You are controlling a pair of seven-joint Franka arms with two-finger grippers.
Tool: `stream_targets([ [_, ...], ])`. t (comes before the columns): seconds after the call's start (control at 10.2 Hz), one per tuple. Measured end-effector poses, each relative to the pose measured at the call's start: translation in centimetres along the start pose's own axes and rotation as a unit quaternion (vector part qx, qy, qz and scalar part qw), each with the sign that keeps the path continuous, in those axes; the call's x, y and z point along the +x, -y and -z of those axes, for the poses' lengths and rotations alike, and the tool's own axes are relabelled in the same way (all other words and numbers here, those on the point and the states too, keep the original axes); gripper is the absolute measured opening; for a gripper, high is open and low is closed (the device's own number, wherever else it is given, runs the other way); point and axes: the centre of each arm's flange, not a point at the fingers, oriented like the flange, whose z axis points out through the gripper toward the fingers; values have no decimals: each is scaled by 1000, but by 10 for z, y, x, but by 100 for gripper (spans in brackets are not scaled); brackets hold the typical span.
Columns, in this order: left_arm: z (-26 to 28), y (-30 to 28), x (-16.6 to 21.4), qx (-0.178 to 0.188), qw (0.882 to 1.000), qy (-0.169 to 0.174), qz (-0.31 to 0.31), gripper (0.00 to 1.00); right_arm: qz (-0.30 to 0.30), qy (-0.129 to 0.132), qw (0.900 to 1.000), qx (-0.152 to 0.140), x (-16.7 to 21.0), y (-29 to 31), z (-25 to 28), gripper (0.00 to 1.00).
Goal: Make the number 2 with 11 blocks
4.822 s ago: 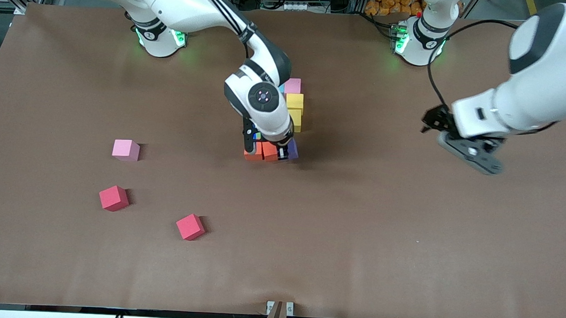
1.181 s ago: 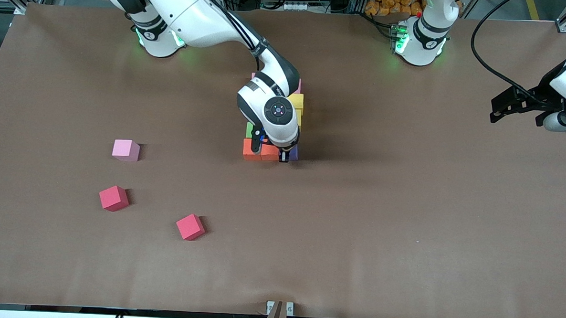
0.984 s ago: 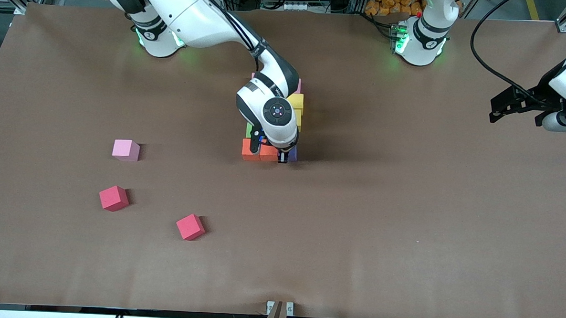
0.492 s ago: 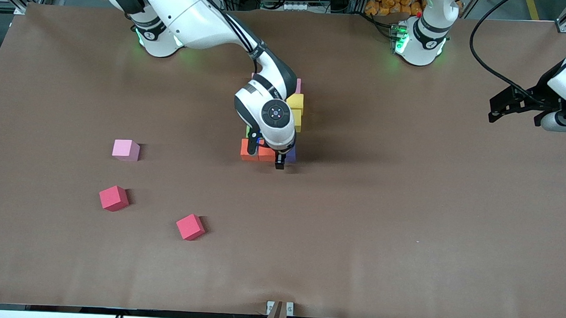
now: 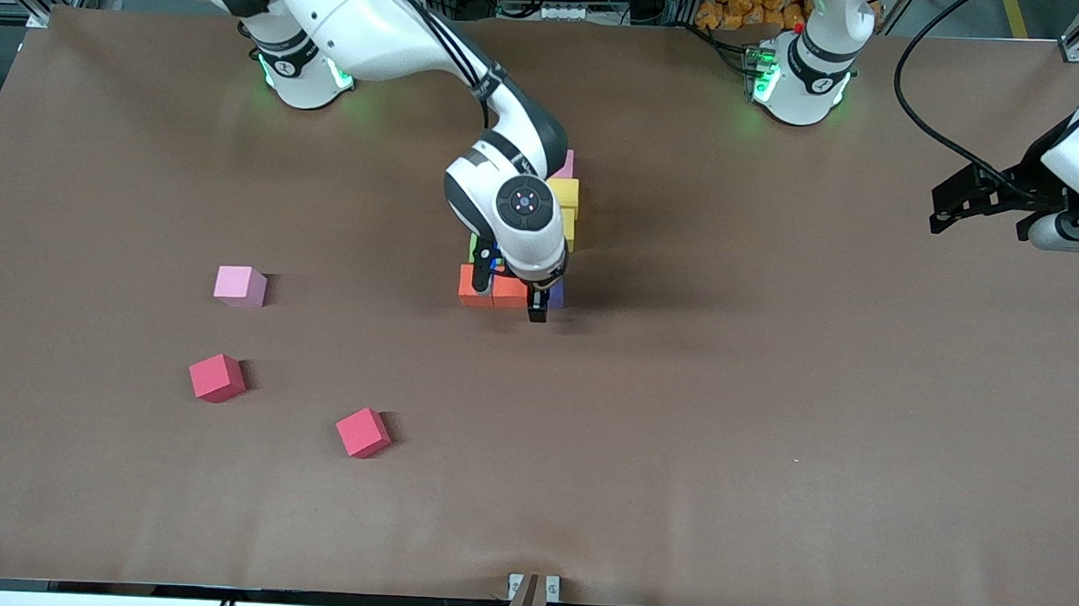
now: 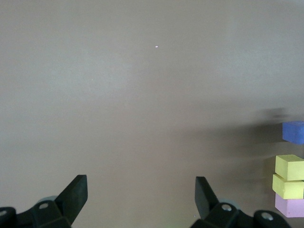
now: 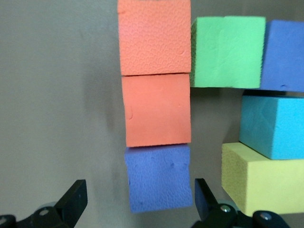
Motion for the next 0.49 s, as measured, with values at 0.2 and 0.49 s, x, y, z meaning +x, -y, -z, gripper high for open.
stream_targets([
  [0.2,0,-1,0,0,1000,0,-1,100,98,-1,995,-6,13,5,37,100],
  [0.49,-1,-14,0,0,1000,1,-5,100,267,11,963,-40,76,32,103,100],
])
